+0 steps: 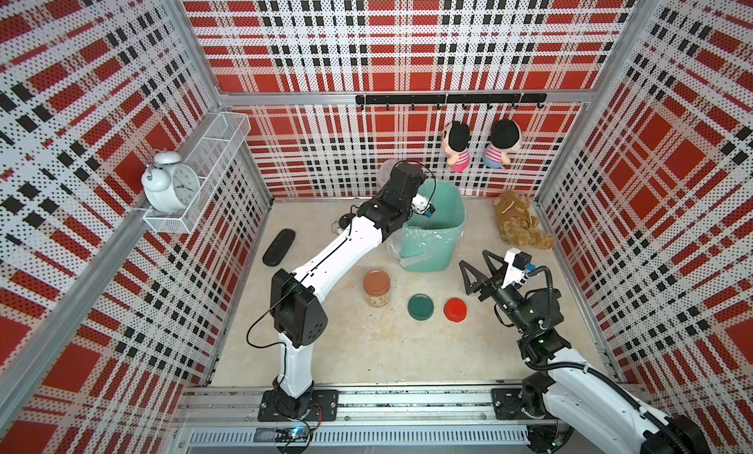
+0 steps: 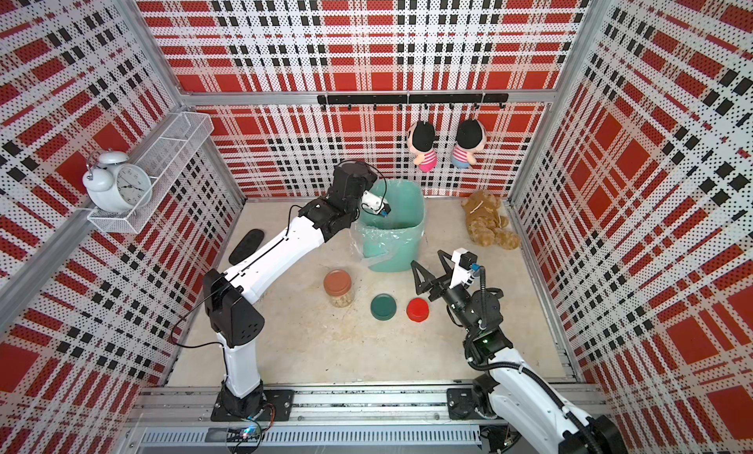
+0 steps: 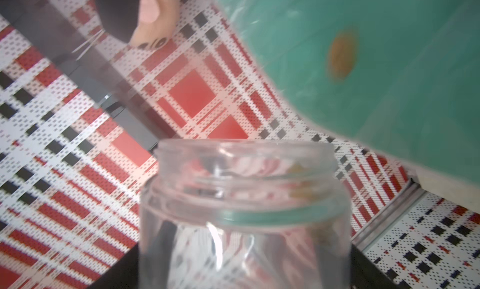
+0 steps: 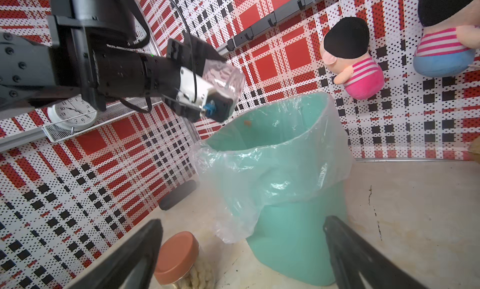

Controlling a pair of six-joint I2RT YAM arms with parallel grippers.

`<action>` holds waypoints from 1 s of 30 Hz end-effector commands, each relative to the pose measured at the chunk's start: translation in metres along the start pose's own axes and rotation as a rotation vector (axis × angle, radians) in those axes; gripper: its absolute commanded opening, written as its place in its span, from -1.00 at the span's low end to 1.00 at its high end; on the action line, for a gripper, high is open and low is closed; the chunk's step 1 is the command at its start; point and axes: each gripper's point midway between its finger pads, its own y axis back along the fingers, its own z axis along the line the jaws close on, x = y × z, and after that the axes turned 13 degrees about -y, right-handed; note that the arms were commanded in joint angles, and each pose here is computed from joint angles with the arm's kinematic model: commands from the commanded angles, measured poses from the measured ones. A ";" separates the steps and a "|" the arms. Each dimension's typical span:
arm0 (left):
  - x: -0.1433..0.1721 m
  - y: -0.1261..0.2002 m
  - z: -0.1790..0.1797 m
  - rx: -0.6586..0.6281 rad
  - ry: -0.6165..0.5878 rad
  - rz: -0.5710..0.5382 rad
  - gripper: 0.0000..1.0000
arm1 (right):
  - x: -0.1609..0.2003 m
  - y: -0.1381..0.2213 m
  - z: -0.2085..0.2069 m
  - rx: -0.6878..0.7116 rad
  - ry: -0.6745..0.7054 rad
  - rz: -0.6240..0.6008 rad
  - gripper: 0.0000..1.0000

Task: Empty moldy peanuts from jars
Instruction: Pour the moldy peanuts from the jar into the trash bin.

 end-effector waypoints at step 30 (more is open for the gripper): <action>-0.041 -0.005 -0.049 0.104 0.146 -0.075 -1.00 | -0.004 0.004 -0.001 0.000 0.006 -0.020 1.00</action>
